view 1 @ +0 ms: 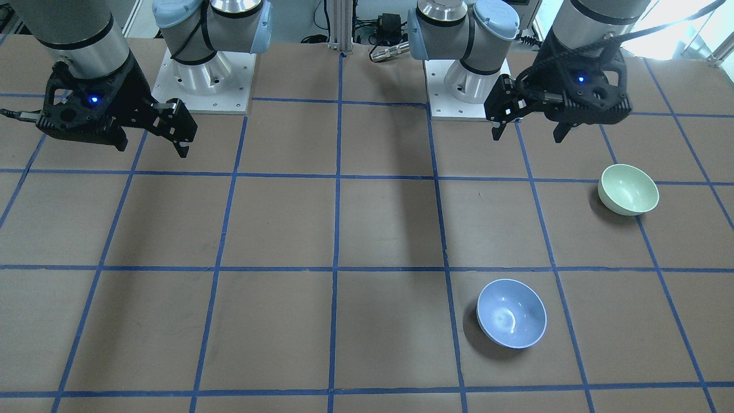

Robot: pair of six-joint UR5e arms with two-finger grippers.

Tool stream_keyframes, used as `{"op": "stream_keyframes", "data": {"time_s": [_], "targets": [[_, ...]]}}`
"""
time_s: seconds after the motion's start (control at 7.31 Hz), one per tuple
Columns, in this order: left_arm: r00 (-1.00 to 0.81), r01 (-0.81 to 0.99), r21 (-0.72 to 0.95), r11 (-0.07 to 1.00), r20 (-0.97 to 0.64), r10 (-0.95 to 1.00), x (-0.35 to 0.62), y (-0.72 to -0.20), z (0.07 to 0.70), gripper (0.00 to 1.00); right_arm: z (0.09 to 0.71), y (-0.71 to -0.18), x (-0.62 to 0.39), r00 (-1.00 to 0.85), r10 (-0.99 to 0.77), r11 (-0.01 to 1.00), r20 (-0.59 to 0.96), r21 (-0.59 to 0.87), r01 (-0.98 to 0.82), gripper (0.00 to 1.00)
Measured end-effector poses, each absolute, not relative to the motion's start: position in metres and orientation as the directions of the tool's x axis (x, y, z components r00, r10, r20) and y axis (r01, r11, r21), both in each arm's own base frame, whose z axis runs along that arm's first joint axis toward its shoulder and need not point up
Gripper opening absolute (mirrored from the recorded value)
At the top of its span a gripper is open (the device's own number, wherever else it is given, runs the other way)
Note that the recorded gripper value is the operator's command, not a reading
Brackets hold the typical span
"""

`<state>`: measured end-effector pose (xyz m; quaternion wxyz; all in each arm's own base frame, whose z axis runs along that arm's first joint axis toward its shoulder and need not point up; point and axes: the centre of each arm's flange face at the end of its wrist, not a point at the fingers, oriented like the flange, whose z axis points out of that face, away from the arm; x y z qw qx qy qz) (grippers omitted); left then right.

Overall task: Stack green bowl on blue bowl
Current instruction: 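Move the left gripper toward the pale green bowl nearer the robot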

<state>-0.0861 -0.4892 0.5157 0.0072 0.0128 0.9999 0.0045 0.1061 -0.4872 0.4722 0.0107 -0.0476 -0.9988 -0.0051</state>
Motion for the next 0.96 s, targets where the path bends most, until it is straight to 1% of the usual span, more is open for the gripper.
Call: {"op": "stream_keyframes", "data": {"time_s": [0.55, 0.96], "targets": [[-0.993, -0.116, 0.039, 0.992, -0.002, -0.116, 0.041, -0.5, 0.491, 1.0, 0.472, -0.487, 0.106, -0.995, 0.095, 0.995, 0.022, 0.009, 0.095, 1.0], [-0.982, -0.186, 0.059, 0.981, 0.012, -0.187, 0.149, -0.483, 0.449, 1.0, 0.472, -0.487, 0.106, -0.995, 0.095, 0.995, 0.022, 0.009, 0.095, 1.0]]}}
